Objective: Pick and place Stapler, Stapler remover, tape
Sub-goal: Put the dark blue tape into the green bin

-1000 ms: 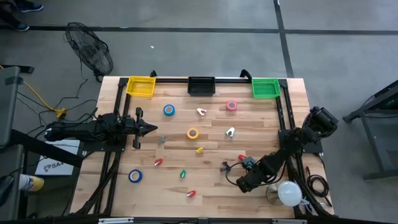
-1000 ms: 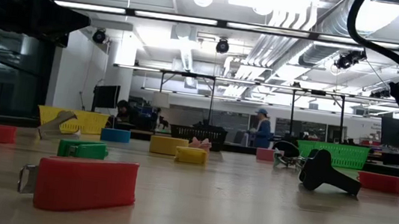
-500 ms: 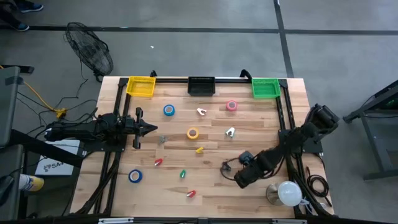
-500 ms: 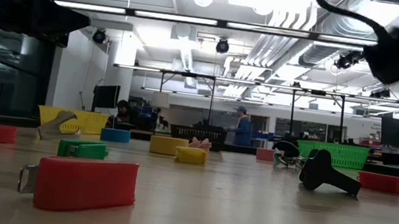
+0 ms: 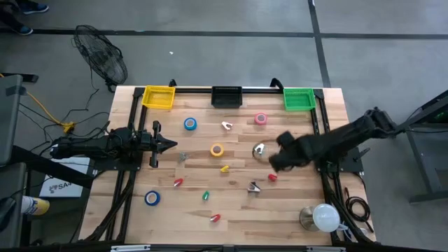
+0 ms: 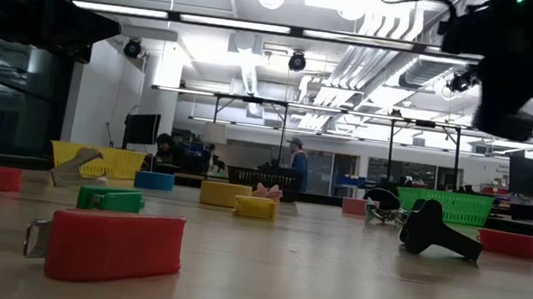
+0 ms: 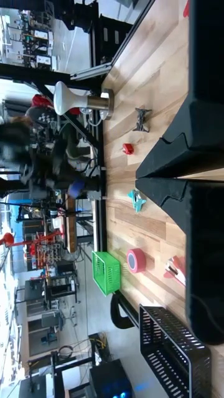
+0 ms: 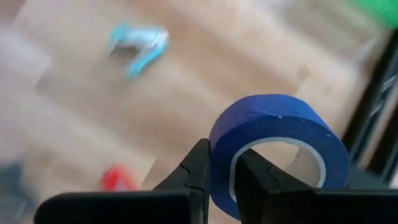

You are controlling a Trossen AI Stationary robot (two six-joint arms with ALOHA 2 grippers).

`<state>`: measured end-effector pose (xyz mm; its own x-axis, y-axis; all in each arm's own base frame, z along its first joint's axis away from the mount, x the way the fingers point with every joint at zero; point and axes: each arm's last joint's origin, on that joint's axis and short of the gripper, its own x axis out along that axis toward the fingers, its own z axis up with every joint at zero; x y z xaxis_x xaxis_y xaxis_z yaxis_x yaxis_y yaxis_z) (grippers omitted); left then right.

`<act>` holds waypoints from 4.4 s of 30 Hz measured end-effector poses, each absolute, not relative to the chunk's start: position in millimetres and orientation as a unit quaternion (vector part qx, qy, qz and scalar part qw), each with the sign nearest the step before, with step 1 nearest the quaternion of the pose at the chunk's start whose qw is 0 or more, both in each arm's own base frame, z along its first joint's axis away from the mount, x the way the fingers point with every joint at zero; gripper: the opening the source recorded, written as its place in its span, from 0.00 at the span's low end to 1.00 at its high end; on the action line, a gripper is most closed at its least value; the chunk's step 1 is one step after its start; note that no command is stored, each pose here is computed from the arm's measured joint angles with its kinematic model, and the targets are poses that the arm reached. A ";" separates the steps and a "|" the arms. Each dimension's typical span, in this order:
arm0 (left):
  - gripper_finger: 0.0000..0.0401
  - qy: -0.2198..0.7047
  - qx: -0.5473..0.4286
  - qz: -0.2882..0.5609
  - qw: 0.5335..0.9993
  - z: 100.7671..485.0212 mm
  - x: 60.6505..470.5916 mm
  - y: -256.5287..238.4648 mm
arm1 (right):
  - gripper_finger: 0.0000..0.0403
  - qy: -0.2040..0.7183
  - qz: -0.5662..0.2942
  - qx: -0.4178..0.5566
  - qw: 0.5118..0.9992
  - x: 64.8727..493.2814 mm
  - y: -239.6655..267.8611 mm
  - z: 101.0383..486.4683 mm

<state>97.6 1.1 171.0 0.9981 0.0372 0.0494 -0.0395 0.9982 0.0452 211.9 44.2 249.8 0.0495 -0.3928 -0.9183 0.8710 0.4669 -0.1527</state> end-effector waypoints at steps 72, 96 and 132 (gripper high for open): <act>0.00 -0.024 0.023 0.019 0.999 171.1 97.6 1.0 | 0.09 0.037 -0.716 0.265 0.645 149.8 -156.1 137.1; 0.00 -0.024 0.023 0.019 0.999 171.0 97.6 1.0 | 0.22 0.036 -0.697 0.278 0.660 150.4 -155.6 136.0; 0.00 -0.024 0.023 0.019 0.999 171.0 97.6 1.0 | 0.43 0.061 -0.671 0.286 0.681 150.5 -157.2 135.3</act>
<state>97.6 1.0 171.0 0.9981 0.0369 0.0496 -0.0391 0.9982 0.0451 150.5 -157.2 135.3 0.0918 -0.8796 -0.4668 0.9490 -0.0647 0.3086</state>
